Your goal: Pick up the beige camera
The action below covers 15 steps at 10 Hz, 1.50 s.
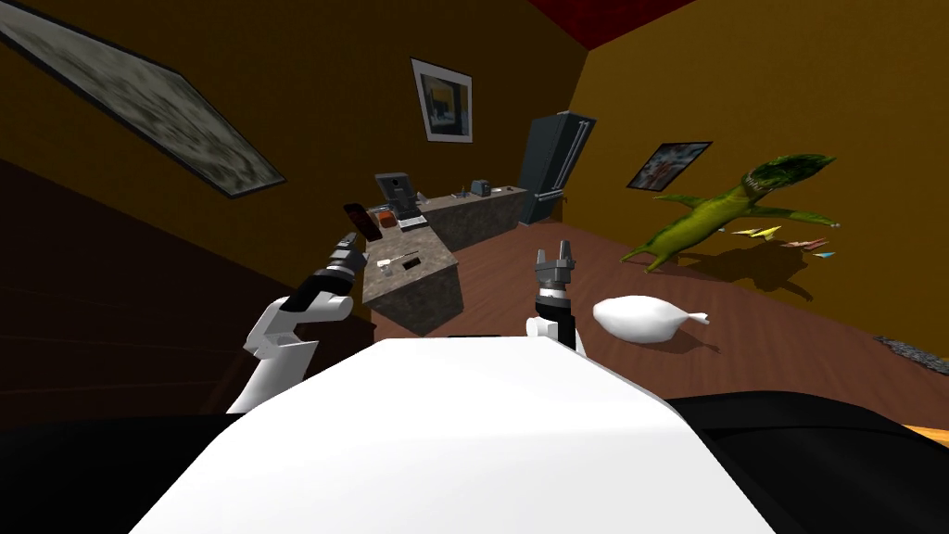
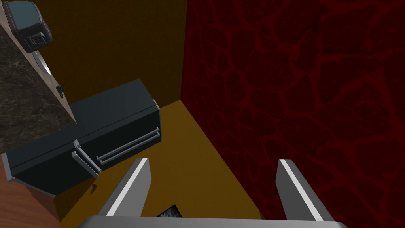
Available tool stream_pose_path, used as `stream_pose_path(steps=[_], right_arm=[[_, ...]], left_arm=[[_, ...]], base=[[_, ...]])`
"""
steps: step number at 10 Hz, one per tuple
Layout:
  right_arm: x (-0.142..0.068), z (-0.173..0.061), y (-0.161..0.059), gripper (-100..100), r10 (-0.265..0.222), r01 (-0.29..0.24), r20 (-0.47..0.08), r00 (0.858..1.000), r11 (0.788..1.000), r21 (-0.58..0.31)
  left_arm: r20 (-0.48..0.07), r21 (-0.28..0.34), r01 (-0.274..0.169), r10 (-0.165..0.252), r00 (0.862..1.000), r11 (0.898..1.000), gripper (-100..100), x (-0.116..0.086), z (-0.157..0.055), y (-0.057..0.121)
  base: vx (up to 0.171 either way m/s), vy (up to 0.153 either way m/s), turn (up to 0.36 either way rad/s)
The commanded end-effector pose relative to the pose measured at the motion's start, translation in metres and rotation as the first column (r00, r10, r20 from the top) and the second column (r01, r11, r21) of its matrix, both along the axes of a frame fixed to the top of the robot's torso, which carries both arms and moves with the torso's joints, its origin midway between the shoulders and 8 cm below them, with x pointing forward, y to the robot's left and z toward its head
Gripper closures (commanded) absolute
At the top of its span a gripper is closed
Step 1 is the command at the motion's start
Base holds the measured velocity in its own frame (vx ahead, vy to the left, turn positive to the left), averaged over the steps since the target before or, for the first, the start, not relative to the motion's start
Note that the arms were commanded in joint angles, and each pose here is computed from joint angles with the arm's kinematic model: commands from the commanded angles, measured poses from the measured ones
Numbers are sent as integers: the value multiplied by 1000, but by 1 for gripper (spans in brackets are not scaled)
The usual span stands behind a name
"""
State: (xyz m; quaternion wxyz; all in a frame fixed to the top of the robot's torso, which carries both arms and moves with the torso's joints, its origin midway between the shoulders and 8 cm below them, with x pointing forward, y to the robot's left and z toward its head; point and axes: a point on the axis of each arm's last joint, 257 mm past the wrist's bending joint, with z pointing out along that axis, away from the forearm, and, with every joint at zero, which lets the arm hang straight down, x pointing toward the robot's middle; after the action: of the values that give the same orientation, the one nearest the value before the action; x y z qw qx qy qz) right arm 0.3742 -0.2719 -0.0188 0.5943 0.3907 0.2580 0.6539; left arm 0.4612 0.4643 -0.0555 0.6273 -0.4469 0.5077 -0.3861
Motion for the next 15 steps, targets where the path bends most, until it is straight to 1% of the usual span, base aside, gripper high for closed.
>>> stream_pose_path(steps=[1,2,3,4,5,6,7,9,10,11,12,14,15], right_arm=[[0,0,0,0,0,0,0,1000,1000,0],[0,0,0,0,0,0,0,1000,1000,0],[0,0,0,0,0,0,0,1000,1000,0],[0,0,0,0,0,0,0,1000,1000,0],[0,0,0,0,0,0,0,1000,1000,0],[0,0,0,0,0,0,0,1000,1000,0],[0,0,0,0,0,0,0,1000,1000,0],[0,0,0,0,0,0,0,1000,1000,0],[0,0,0,0,0,0,0,1000,1000,0],[0,0,0,0,0,0,0,1000,1000,0],[0,0,0,0,0,0,0,1000,1000,0],[0,0,0,0,0,0,0,1000,1000,0],[0,0,0,0,0,0,0,1000,1000,0]], left_arm=[[-23,-5,-13,13,1000,1000,-100,1,-3,6],[-46,-11,-45,45,998,999,-100,3,-2,26],[-67,-14,-55,54,996,998,-100,3,-7,28],[-76,-16,-59,58,995,998,-100,3,-10,29],[-101,-25,-93,90,991,995,-100,3,-9,49],[-123,-29,-104,99,987,994,-100,2,-15,51],[-146,-40,-138,131,981,990,-100,2,-15,70],[-189,-46,-158,147,971,986,-100,0,-26,75],[-216,-60,-195,178,960,979,-100,-2,-27,94],[-241,-62,-208,187,952,976,-100,-4,-34,96],[-267,-79,-245,216,939,966,-100,-7,-35,114],[-310,-82,-266,229,923,960,-100,-12,-47,118],[-336,-101,-303,255,907,948,-100,-16,-50,135]], base=[[-4,-23,10],[-4,-38,-105],[2,-42,-81],[7,-22,1],[6,-46,-97],[8,-50,-83],[34,-64,-106],[22,-32,-26],[27,-36,-96],[28,-41,-59],[57,-59,-88],[36,-25,-29],[47,-24,-91]])
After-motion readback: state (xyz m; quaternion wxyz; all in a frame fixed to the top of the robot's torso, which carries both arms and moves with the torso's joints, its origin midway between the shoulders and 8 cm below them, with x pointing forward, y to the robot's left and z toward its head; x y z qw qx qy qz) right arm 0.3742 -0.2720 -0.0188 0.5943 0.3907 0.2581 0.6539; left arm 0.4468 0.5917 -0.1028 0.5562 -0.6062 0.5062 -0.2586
